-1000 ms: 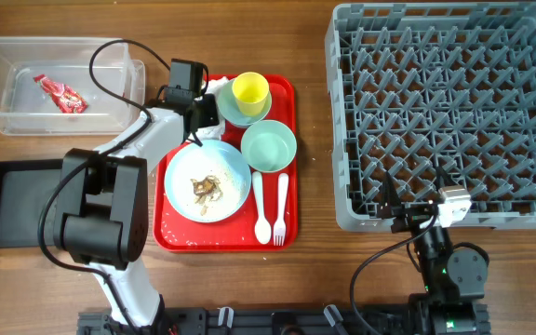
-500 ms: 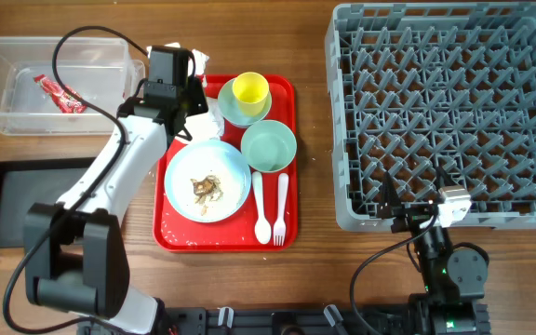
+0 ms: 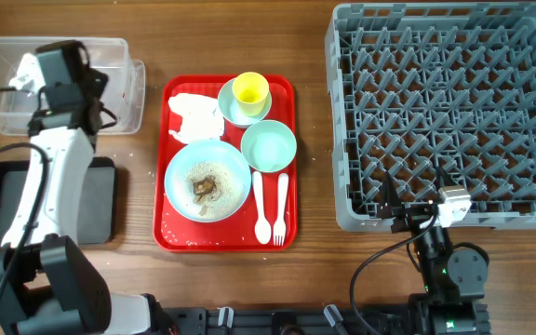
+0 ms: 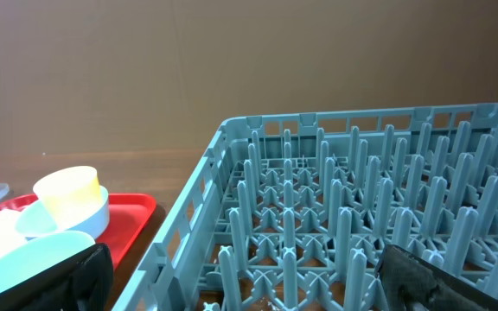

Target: Sort waste into correct bins and load items into the dishwasher rack

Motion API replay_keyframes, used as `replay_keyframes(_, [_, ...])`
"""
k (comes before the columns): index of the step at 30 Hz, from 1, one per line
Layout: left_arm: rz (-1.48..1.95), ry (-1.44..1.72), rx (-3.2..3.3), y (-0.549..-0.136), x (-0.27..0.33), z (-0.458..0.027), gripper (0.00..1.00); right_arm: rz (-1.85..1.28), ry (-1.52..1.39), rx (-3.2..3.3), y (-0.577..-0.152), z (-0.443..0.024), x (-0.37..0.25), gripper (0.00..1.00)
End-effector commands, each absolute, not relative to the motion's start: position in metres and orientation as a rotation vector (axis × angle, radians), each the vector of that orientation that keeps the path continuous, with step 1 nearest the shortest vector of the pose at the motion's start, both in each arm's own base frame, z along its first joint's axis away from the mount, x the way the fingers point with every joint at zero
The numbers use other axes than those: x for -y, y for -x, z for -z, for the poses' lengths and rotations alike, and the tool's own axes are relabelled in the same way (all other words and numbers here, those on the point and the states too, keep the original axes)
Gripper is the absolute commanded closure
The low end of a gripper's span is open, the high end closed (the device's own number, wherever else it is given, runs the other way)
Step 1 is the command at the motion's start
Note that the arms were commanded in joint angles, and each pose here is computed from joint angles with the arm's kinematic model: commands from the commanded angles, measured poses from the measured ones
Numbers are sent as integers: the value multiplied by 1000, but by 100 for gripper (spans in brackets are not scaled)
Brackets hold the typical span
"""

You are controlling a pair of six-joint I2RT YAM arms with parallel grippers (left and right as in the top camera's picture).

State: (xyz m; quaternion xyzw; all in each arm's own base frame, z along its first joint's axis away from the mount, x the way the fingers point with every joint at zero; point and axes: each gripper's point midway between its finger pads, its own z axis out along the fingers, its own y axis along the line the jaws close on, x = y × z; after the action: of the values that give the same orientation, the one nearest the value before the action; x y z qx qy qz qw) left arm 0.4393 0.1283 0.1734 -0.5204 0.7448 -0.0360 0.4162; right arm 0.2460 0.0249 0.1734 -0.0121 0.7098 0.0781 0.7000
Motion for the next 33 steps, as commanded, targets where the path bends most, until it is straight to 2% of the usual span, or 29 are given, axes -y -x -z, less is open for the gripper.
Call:
replay_keyframes(1, [100,1416,-1740,-436,-156,-180,96,-197,30,-1573,-245,-175,-28,0])
replay_keyframes(3, [102,1418,-1718,-438,-161,-182,94,-197,30,-1573,-245,-175,-28,0])
replay_keyframes(5, [105,1415,-1708,-441,-163,-181,83,-197,31,-1573,-245,-175,-28,0])
replay_keyframes(8, [103,1416,-1711,-442,-163,-179,76,-197,30,-1573,-245,-175,-28,0])
replay_keyframes(9, [102,1417,-1713,-443,-164,-177,67,-197,30,-1573,-245,-175,-28,0])
replay_keyframes(11, [99,1422,-1723,-442,-163,-174,32,-197,30,-1573,-245,-175,-28,1])
replay_keyframes(12, [105,1421,-1733,-442,-162,-173,24,-197,30,-1573,-245,-175,-28,0])
replay_keyframes(15, [182,1386,-1792,-447,-148,-170,23,-197,30,-1573,-245,-175,-28,0])
replay_keyframes(18, [363,1063,-2005,-460,-100,-180,23,-197,30,-1573,-245,-175,-28,0])
replay_keyframes(21, [510,625,-2166,-464,-36,-189,28,-197,31,-1573,-245,-175,-28,0])
replay_keyframes(25, [421,316,-2291,-457,12,-175,31,-197,30,-1573,-245,-175,-28,0])
replay_keyframes(28, [257,264,-2371,-450,26,-155,40,-197,30,-1573,-245,-175,-28,0])
replay_keyframes(33, [90,255,-2537,-439,34,-97,39,-197,30,-1573,-245,-175,-28,0])
